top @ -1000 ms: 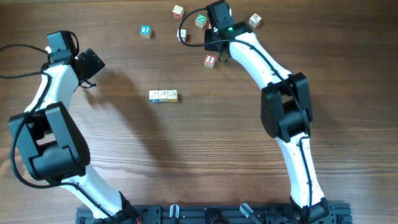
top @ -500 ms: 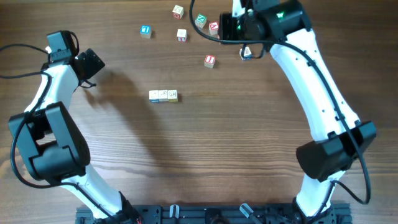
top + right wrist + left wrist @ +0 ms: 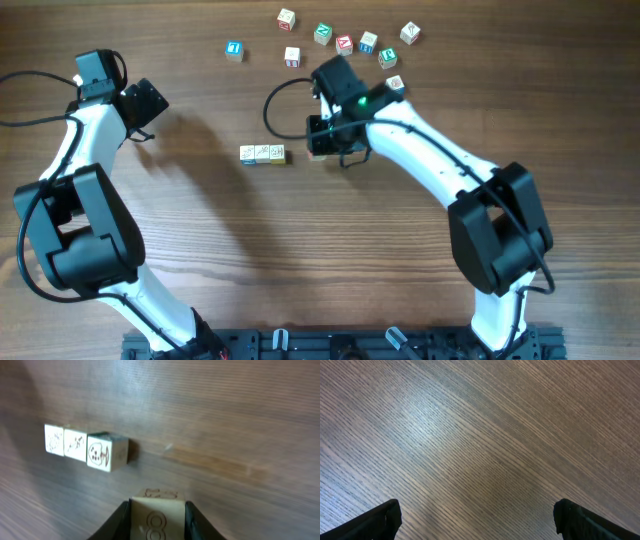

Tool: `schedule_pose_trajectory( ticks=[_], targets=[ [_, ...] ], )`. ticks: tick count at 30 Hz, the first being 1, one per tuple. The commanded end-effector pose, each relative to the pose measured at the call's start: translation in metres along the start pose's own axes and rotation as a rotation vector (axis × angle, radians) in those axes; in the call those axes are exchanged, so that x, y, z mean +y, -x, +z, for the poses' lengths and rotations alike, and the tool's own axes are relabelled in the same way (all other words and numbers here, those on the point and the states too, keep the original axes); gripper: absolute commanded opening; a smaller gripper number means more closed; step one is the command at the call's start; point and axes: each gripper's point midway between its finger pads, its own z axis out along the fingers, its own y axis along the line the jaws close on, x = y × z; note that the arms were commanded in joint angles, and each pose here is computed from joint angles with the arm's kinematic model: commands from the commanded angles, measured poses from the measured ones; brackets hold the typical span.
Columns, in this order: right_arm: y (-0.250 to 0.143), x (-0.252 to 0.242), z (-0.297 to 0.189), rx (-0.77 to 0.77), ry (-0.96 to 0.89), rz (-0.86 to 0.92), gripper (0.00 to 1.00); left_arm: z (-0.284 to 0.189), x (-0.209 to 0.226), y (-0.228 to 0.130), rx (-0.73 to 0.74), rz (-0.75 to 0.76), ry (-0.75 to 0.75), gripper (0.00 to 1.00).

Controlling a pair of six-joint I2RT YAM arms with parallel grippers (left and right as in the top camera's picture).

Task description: Form a horizontal line

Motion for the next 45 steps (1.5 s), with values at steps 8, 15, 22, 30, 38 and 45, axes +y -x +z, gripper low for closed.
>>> schedule_pose_trajectory(
  ticks=[8, 15, 22, 30, 38, 45],
  targets=[
    [-0.011, 0.008, 0.033, -0.107, -0.054, 0.056, 0.25, 0.003, 0.003, 0.000, 0.000, 0.003, 0.012, 1.00],
    [0.000, 0.002, 0.032, -0.162, -0.090, 0.058, 0.29, 0.003, 0.003, 0.000, 0.000, 0.003, 0.012, 1.00],
    [0.001, 0.002, 0.032, -0.170, -0.090, 0.053, 0.29, 0.003, 0.003, 0.000, 0.000, 0.003, 0.012, 1.00],
    [-0.002, -0.007, 0.049, -0.156, -0.117, 0.057, 0.31, 0.003, 0.003, 0.000, 0.000, 0.003, 0.012, 1.00],
    [0.000, -0.006, 0.049, -0.163, -0.112, 0.056, 0.51, 0.003, 0.003, 0.000, 0.000, 0.003, 0.012, 1.00],
    [0.030, -0.018, 0.040, -0.321, -0.196, 0.062, 0.53, 0.003, 0.003, 0.000, 0.000, 0.003, 0.012, 1.00]
  ],
)
